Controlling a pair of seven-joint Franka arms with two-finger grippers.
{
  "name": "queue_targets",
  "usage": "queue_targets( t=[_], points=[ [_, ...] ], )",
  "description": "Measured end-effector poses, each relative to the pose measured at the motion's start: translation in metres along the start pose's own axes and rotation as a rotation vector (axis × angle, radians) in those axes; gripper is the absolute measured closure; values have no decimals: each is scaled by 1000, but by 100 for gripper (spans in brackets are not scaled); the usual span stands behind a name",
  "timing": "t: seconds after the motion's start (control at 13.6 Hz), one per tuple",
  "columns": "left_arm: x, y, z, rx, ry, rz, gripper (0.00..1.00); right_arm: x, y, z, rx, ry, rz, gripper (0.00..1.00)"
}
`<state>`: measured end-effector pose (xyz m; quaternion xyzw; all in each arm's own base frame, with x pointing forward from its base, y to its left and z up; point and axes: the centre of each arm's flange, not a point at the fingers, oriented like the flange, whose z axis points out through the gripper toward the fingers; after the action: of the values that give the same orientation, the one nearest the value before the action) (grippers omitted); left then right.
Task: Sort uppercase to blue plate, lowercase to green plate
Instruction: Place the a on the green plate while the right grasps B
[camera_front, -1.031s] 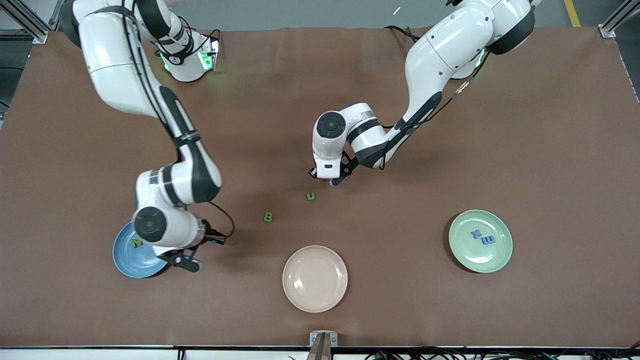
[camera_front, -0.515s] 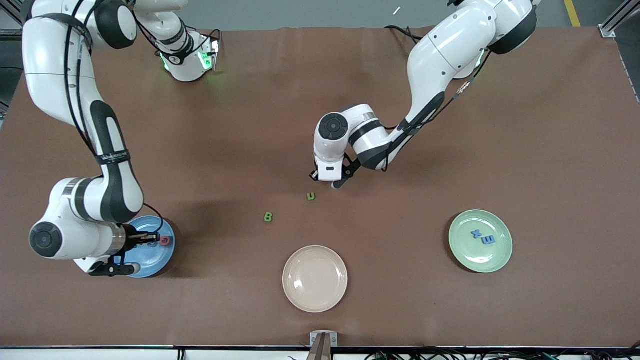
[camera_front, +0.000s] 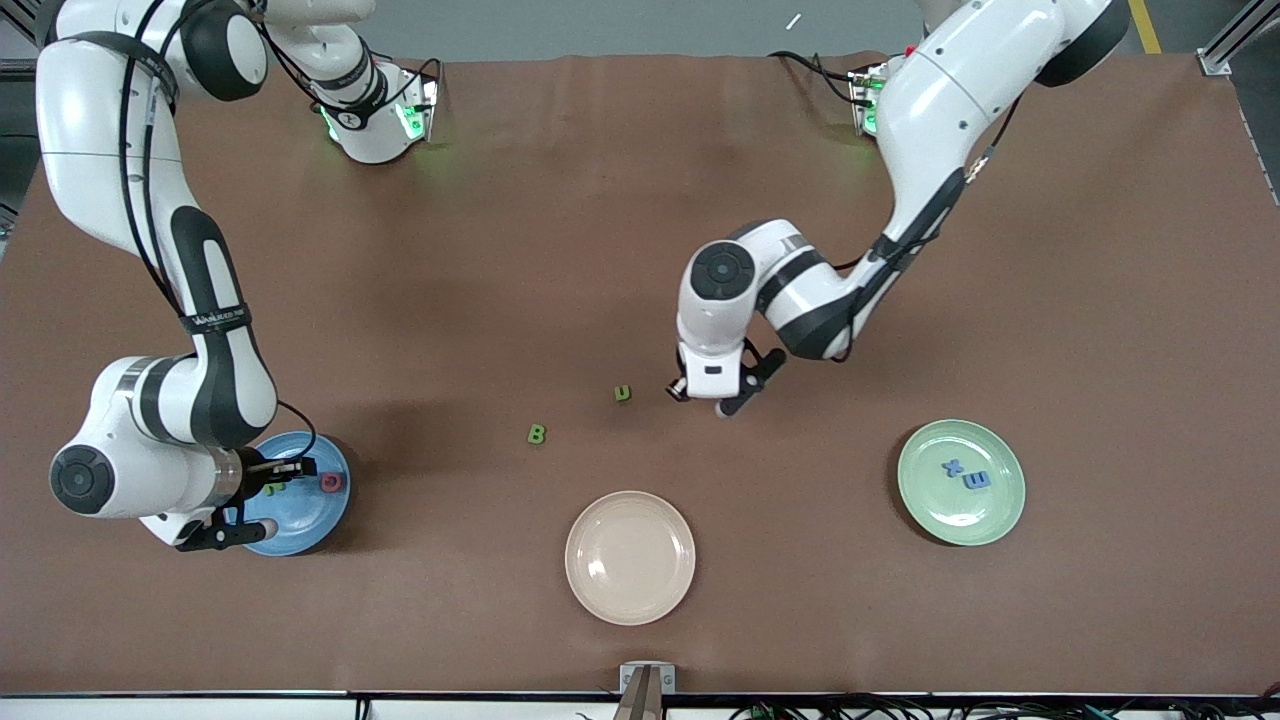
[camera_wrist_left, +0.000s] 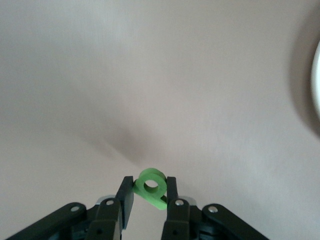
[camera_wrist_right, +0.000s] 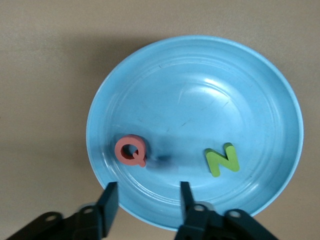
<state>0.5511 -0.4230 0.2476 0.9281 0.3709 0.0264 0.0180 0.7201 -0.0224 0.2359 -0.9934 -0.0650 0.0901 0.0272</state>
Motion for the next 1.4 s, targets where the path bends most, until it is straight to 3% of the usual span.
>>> queue_targets(
  t=[0.07, 0.22, 0.66, 0.88, 1.1, 1.4],
  points=[
    [20, -3, -5, -2, 9, 27, 70, 1, -2, -1, -4, 2, -5, 37],
    [60, -11, -16, 0, 28, 84, 70, 3, -14, -3, -3, 6, -13, 23],
    [222, -73, -26, 31, 55, 253, 70, 7, -138, -1, -12, -24, 125, 20],
    [287, -115, -23, 51, 50, 347, 70, 2, -205, 5, 40, -35, 162, 20],
    [326, -149, -13, 69, 30, 406, 70, -6, -269, 19, 44, -11, 233, 20],
    [344, -174, 11, 86, -13, 462, 70, -21, -339, 47, 48, 65, 282, 20]
  ],
)
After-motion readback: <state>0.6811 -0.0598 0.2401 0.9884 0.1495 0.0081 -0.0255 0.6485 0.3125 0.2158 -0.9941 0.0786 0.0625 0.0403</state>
